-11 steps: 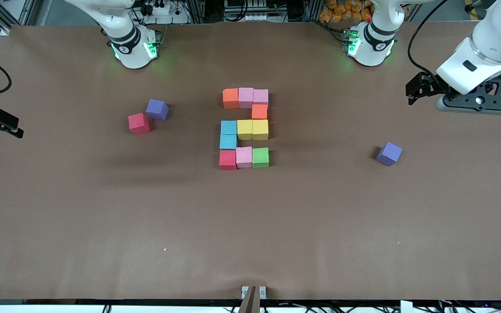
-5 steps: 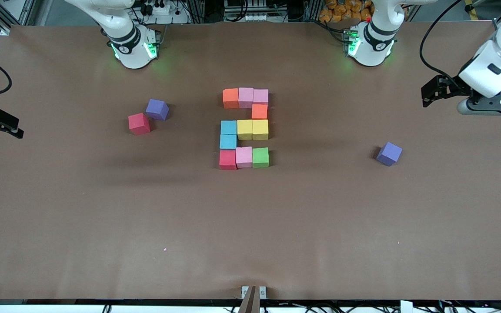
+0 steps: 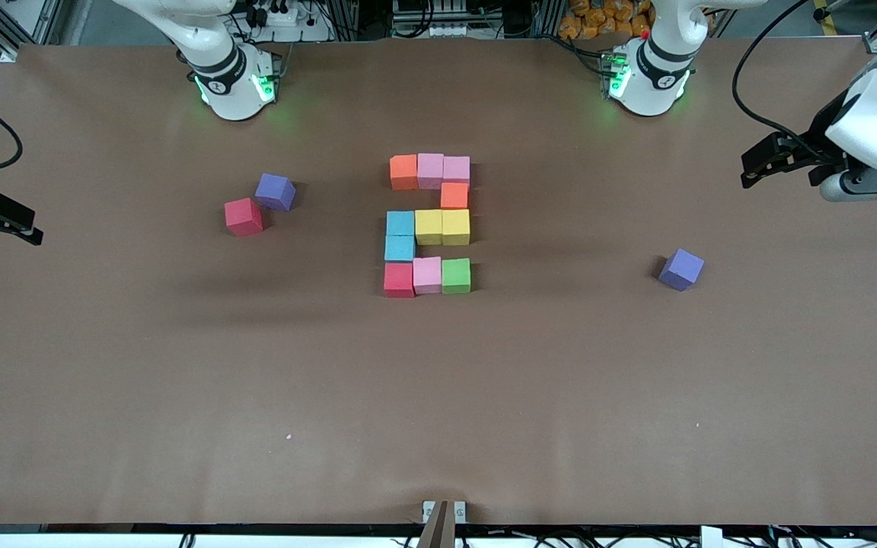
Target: Form number 2 with 11 blocks
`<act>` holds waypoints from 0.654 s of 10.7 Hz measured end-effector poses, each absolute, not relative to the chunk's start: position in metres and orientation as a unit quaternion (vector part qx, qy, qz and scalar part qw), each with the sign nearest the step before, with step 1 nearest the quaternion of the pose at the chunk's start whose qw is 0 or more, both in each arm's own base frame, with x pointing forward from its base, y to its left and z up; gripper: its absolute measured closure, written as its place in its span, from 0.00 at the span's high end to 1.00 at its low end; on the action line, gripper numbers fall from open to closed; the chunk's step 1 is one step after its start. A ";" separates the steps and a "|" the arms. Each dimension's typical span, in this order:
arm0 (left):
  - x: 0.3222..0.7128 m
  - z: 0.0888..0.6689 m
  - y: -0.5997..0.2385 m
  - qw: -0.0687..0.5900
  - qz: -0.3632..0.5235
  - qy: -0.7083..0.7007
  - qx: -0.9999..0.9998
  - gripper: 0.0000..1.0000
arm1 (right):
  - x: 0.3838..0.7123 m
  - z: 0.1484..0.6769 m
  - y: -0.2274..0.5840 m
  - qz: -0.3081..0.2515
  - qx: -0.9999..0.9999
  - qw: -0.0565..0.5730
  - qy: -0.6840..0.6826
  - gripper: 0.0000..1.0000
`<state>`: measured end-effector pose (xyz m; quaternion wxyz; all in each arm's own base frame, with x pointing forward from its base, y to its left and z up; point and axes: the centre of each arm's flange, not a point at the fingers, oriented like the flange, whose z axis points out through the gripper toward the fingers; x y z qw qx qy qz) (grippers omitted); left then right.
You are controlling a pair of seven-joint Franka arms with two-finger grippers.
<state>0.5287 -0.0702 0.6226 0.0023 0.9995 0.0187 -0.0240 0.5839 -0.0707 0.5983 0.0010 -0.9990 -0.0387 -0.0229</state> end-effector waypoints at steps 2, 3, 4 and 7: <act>0.529 0.625 -0.071 0.003 -0.021 0.017 1.000 1.00 | 0.584 0.598 -0.071 -0.023 -0.999 0.001 -0.039 1.00; 0.529 0.626 -0.072 0.003 -0.020 0.017 1.000 1.00 | 0.585 0.597 -0.071 -0.023 -0.999 0.001 -0.039 1.00; 0.529 0.627 -0.072 0.003 -0.019 0.017 1.000 1.00 | 0.585 0.597 -0.071 -0.023 -0.999 0.001 -0.039 1.00; 0.529 0.631 -0.072 0.004 -0.015 0.017 1.000 1.00 | 0.585 0.596 -0.071 -0.022 -0.999 0.001 -0.039 1.00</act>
